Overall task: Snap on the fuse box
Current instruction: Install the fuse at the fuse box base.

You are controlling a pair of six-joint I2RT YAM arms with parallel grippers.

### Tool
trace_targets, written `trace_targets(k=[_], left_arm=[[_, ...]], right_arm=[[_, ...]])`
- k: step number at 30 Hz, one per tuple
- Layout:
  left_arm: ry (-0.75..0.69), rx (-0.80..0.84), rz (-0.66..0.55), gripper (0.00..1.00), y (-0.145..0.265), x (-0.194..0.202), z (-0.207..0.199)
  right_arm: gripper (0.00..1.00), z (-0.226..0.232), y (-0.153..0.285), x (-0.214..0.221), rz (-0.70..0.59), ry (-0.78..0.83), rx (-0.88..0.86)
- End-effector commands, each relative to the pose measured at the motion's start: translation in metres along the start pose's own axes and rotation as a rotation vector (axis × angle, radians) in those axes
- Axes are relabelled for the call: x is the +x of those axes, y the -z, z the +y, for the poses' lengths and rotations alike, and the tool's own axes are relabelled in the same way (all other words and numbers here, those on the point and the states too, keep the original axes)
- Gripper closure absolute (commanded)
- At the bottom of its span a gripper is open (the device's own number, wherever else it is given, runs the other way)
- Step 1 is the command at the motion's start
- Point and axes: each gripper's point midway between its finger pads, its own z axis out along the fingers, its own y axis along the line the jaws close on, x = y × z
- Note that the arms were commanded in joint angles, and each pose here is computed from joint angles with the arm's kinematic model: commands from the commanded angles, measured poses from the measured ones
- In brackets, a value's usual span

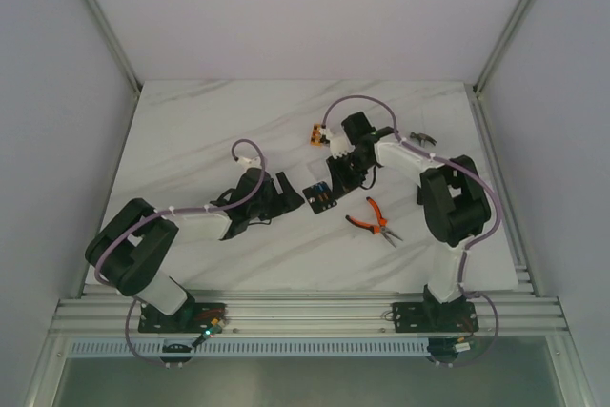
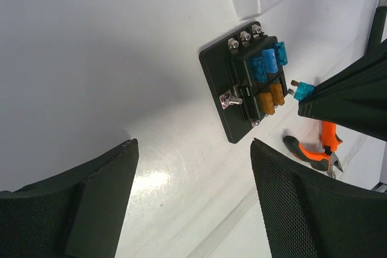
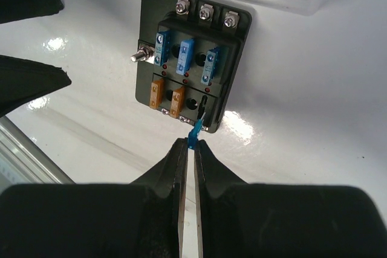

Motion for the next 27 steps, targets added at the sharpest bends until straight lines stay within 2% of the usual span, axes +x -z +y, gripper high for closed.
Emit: trace_targets(k=[1, 22, 27], left_arm=[[-0.004, -0.086, 0.039, 0.15, 0.003, 0.014, 0.030], [0.001, -0.086, 0.038, 0.14, 0.005, 0.013, 0.032], [0.003, -0.085, 0.038, 0.14, 0.005, 0.013, 0.031]], right_arm=[[1.00, 0.002, 0.002, -0.006, 0.017, 0.029, 0.008], [1.00, -0.002, -0.010, 0.001, 0.086, 0.033, 0.042], [1.00, 0.003, -0.003, -0.004, 0.068, 0.041, 0.047]])
